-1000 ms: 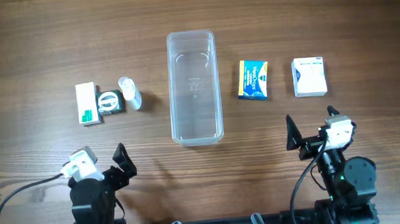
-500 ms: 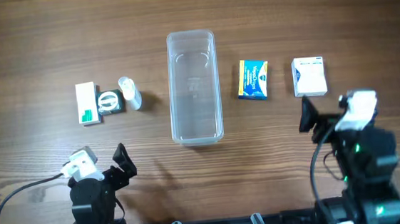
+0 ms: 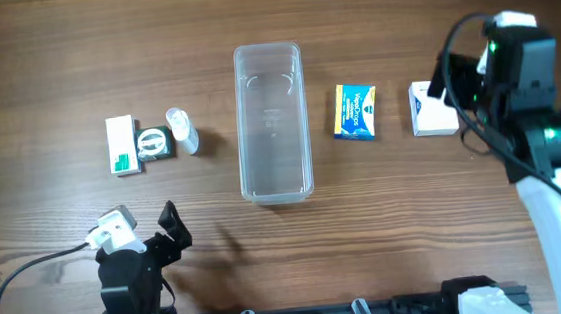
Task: Pack container
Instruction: 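Reach the right gripper to the white Hansaplast box and grasp it, then lift the Hansaplast box and lower it into the clear container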
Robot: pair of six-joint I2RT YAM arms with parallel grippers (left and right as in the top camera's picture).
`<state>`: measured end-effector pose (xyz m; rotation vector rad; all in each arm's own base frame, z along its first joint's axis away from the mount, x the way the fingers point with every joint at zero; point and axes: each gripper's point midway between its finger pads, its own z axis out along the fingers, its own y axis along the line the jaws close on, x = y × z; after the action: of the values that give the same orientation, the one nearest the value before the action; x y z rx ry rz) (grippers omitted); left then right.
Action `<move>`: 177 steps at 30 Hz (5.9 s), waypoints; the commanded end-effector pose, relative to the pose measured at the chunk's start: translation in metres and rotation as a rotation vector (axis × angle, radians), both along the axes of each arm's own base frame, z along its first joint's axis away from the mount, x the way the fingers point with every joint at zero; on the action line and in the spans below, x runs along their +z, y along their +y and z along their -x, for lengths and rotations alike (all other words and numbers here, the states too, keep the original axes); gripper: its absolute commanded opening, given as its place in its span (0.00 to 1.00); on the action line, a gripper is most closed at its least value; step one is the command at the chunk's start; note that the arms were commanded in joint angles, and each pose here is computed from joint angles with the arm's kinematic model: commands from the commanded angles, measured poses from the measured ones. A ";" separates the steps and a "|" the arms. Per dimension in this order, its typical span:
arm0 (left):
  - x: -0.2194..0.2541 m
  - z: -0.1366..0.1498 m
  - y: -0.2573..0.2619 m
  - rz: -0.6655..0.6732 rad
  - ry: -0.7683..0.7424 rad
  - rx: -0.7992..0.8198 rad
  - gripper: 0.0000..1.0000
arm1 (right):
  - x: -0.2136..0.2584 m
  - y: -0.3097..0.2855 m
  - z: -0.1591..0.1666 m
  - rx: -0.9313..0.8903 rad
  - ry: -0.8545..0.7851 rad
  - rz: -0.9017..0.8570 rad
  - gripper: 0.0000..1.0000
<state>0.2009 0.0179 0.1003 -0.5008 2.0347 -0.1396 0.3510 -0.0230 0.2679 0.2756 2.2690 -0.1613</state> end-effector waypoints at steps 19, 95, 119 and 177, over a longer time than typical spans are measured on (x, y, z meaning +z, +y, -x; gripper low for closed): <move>0.000 0.000 -0.001 -0.011 -0.001 -0.011 1.00 | -0.103 -0.066 -0.053 -0.096 0.512 -0.291 1.00; 0.000 0.000 -0.001 -0.011 -0.001 -0.011 1.00 | -0.282 -0.002 -0.041 -0.065 0.920 -0.278 0.90; 0.000 0.000 -0.001 -0.011 -0.001 -0.011 1.00 | -0.189 0.005 -0.084 0.045 0.663 -0.252 0.73; 0.000 0.000 -0.001 -0.012 -0.001 -0.011 1.00 | -0.164 0.319 -0.076 0.377 0.500 -0.357 0.62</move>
<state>0.2010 0.0179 0.1003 -0.5005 2.0351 -0.1397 0.4192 0.3000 0.1079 -0.0744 2.8045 0.4869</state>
